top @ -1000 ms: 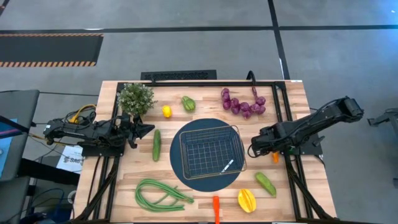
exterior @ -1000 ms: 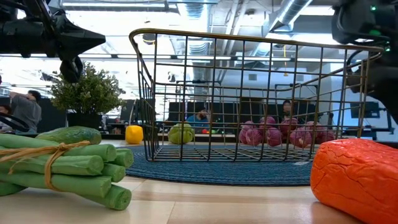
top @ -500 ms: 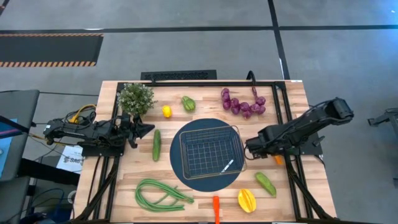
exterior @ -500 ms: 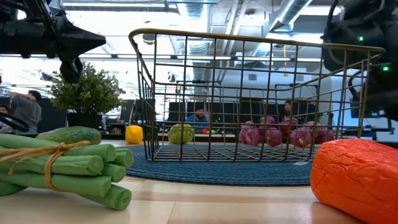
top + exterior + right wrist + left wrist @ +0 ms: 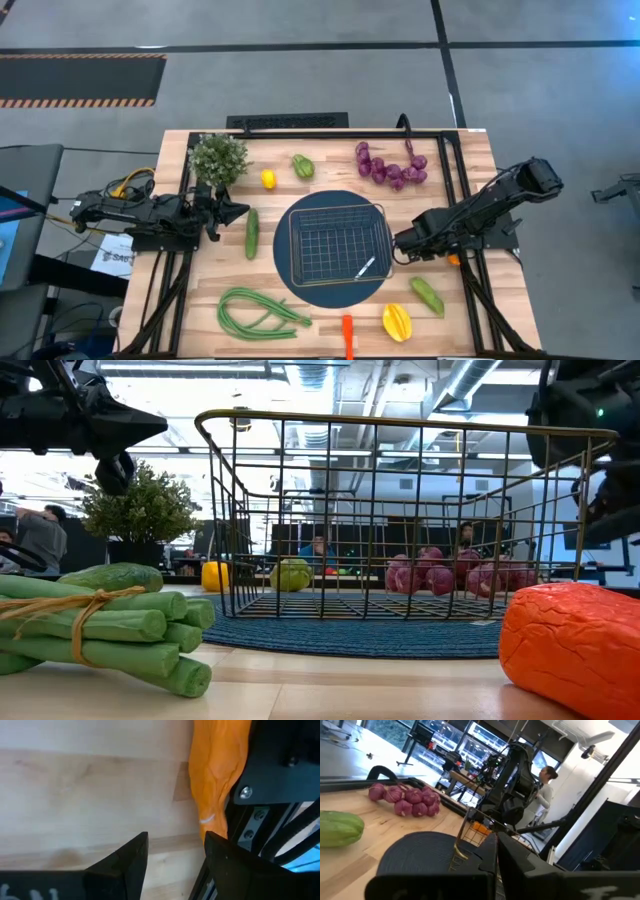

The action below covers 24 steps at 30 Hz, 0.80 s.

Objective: Build produce basket
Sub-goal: Put the orange chili pepper into the gold wire basket

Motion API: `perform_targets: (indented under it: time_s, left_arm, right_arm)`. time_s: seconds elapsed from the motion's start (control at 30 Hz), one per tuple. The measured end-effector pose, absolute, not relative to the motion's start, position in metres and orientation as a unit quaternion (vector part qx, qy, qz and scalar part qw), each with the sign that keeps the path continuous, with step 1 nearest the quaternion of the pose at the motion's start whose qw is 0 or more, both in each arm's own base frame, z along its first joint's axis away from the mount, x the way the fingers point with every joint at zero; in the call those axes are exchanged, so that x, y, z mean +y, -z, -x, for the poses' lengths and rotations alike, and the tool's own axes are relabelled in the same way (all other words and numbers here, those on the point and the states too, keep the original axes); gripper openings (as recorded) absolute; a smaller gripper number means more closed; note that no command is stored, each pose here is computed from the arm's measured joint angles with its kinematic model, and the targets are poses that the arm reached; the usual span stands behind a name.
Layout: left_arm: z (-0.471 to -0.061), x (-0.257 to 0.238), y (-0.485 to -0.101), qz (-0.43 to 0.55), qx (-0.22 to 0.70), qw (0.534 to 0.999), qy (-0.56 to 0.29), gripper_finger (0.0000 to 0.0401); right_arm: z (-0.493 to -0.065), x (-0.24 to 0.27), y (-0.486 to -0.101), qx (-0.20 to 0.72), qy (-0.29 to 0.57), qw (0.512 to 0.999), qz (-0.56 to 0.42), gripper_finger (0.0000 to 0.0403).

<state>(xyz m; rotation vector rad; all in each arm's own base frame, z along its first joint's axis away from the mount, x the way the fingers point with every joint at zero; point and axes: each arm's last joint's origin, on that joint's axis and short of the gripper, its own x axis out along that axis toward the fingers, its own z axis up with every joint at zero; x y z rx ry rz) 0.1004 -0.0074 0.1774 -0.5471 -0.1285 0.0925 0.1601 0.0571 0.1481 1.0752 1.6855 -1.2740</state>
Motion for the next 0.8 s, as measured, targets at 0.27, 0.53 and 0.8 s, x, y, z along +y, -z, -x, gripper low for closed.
perform_targets:
  time_s: [0.27,0.53,0.8]
  left_arm:
    - [-0.101,-0.008,-0.178,0.27,-0.06,0.961,-0.03,0.0]
    - [-0.1,-0.009,-0.178,0.273,-0.06,0.96,-0.025,0.0]
    - [-0.101,-0.009,-0.178,0.274,-0.06,0.959,-0.025,0.0]
  right_arm:
    - [-0.164,0.059,-0.127,0.683,0.525,0.351,-0.366,0.0215]
    - [-0.165,0.06,-0.115,0.715,0.516,0.344,-0.323,0.0214]
    - [-0.165,0.059,-0.114,0.717,0.515,0.348,-0.316,0.0122]
